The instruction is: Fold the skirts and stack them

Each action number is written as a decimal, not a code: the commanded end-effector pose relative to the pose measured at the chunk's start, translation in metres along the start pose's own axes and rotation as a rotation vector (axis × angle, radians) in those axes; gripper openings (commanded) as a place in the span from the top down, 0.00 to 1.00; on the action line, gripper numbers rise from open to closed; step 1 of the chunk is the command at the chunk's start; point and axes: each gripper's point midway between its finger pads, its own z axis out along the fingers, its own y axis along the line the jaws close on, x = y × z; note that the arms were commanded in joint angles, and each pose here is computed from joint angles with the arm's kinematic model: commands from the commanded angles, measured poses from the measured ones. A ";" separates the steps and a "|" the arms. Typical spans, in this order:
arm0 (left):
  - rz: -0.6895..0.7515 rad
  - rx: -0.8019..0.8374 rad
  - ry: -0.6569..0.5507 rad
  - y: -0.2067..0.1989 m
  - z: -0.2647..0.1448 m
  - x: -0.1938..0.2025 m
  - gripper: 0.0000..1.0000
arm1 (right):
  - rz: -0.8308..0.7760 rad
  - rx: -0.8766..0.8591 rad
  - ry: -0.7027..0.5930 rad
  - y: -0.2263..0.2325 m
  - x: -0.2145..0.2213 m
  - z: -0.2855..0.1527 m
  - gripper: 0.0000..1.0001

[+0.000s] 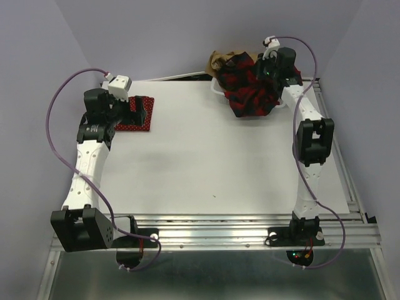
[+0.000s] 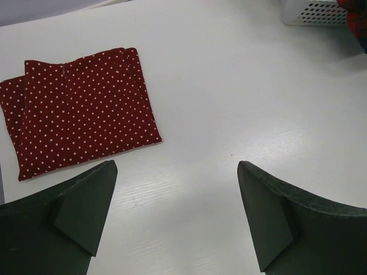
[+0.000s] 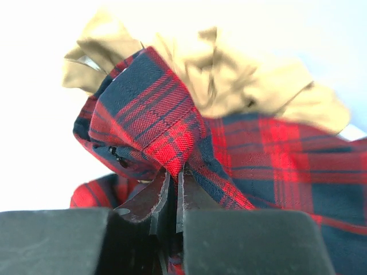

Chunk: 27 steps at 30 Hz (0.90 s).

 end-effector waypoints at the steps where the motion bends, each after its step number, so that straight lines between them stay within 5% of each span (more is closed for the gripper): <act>1: 0.004 0.028 -0.054 -0.005 0.002 -0.021 0.01 | -0.146 0.014 -0.481 0.033 -0.220 -0.091 0.99; 9: 0.005 0.067 -0.068 -0.010 0.005 -0.031 0.01 | -0.123 -0.106 -0.632 0.082 -0.298 -0.167 0.99; 17: 0.091 0.140 -0.066 -0.022 -0.005 -0.040 0.06 | -0.018 -0.191 -0.636 0.129 -0.309 -0.249 0.99; 22: 0.143 0.246 -0.036 -0.040 -0.014 -0.032 0.10 | 0.217 -0.264 -0.472 0.148 -0.253 -0.258 0.99; 27: 0.157 0.303 0.013 -0.051 -0.021 -0.009 0.12 | 0.487 -0.284 -0.157 0.183 -0.111 -0.227 0.99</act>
